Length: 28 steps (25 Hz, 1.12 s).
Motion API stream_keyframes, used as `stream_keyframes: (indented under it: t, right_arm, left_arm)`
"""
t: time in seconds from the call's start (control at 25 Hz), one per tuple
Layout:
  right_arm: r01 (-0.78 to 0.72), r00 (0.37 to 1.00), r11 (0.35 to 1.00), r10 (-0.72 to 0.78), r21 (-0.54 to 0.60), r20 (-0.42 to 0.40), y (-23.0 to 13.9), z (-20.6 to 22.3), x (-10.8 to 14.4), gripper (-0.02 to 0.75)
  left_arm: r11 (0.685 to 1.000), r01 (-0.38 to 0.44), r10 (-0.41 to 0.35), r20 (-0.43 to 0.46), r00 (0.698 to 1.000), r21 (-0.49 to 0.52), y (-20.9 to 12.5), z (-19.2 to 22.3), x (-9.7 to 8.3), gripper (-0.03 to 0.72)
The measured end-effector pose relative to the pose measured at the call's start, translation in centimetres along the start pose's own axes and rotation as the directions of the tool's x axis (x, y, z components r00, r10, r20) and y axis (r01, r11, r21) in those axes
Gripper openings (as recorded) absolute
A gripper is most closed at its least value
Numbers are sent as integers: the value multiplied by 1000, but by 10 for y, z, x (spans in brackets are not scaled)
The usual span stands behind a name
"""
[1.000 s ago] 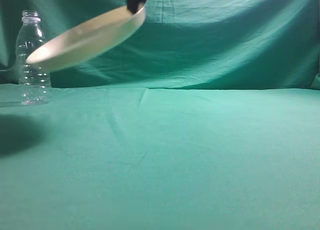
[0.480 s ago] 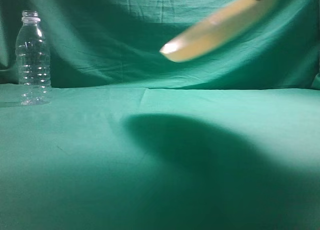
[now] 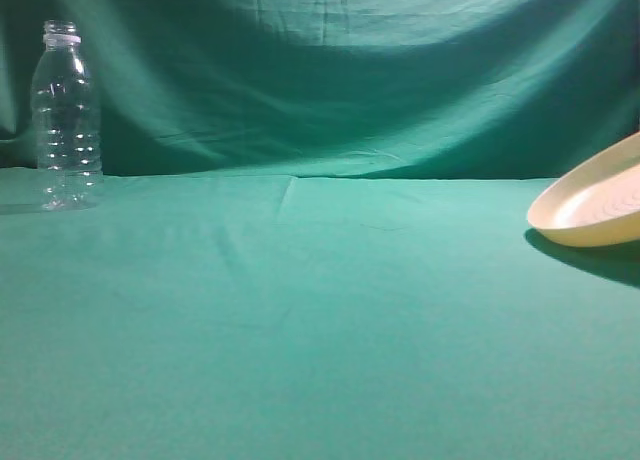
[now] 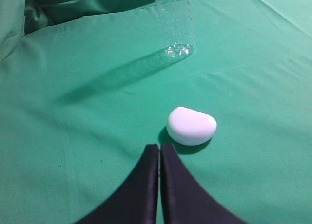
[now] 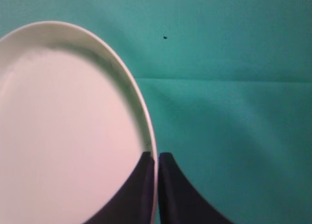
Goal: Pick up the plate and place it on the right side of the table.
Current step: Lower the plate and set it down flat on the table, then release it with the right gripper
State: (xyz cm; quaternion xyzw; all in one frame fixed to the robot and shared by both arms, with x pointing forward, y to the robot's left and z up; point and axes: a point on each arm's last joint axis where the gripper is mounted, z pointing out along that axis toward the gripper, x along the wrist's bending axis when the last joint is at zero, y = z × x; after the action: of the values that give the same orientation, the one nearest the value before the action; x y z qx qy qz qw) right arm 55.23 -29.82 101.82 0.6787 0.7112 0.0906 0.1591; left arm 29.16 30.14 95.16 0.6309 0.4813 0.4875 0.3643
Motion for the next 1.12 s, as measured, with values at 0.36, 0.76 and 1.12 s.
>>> stream_keyframes:
  t: [0.36,0.76,1.12]
  right_arm:
    - [-9,1000,999,9,-38,-14,-6,46,-1,0]
    - [-4,1000,999,5,46,-14,-12,61,1,294]
    - [-122,988,991,116,-61,-100,-12,-22,1,109]
  left_arm:
    - [1000,0,0,0,1000,0,0,0,0,0]
    - [1000,0,0,0,1000,0,0,0,0,0]
    - [1000,0,0,0,1000,0,0,0,0,0]
